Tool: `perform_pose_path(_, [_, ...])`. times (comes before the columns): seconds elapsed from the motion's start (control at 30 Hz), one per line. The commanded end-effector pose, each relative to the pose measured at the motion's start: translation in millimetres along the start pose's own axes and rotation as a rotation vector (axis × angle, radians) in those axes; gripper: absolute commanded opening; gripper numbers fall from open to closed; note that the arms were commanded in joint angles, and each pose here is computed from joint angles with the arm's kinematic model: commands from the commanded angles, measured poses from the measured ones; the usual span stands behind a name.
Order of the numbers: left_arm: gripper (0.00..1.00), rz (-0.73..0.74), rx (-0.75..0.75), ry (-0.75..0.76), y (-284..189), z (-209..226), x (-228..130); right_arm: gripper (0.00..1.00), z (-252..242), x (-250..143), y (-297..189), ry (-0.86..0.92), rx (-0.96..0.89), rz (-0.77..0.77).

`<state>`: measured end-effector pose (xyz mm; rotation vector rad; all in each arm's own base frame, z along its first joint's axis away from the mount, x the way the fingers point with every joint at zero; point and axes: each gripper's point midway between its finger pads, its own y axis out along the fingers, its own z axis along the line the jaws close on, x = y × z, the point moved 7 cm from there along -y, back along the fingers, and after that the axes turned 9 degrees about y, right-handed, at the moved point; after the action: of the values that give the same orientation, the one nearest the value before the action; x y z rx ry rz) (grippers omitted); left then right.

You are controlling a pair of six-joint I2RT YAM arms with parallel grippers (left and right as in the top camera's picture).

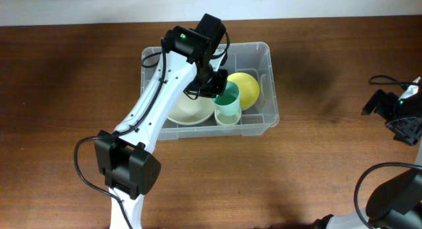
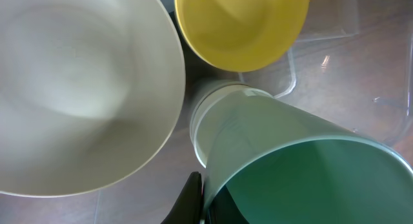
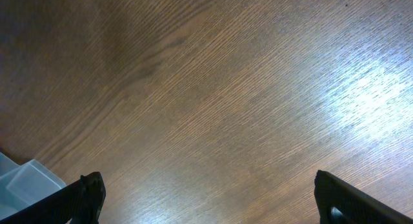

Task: Pack container
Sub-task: 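Lower the green cup into the white cup and open the left gripper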

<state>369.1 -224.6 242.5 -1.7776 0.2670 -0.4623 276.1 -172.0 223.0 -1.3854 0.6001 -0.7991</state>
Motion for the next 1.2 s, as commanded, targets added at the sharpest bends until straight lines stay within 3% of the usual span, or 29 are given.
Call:
perform_pose_path(0.0, [0.01, 0.003, 0.045, 0.02, 1, 5, 0, 0.99, 0, -1, -1, -0.006, 0.004, -0.005])
perform_pose_path(0.6, [0.02, 0.057, 0.034, 0.031, 18, 6, -8, 0.99, 0, -1, -1, -0.006, 0.004, -0.006])
perform_pose_path(0.67, [0.11, 0.056, 0.035, 0.032, 18, 6, -8, 0.99, 0, -1, -1, -0.006, 0.004, -0.005])
perform_pose_path(0.7, [0.24, 0.056, 0.035, 0.032, 18, 6, -7, 0.99, 0, -1, -1, -0.007, 0.004, -0.006])
perform_pose_path(0.8, [0.92, 0.047, 0.035, 0.033, 18, 6, -6, 0.99, 0, -1, -1, -0.006, 0.004, -0.005])
perform_pose_path(0.83, [1.0, 0.043, 0.035, 0.034, 18, 6, -5, 0.99, 0, -1, -1, -0.007, 0.004, -0.005])
perform_pose_path(1.17, [1.0, -0.017, 0.09, -0.008, 7, 31, 5, 0.99, 0, -1, -1, -0.006, 0.004, -0.005])
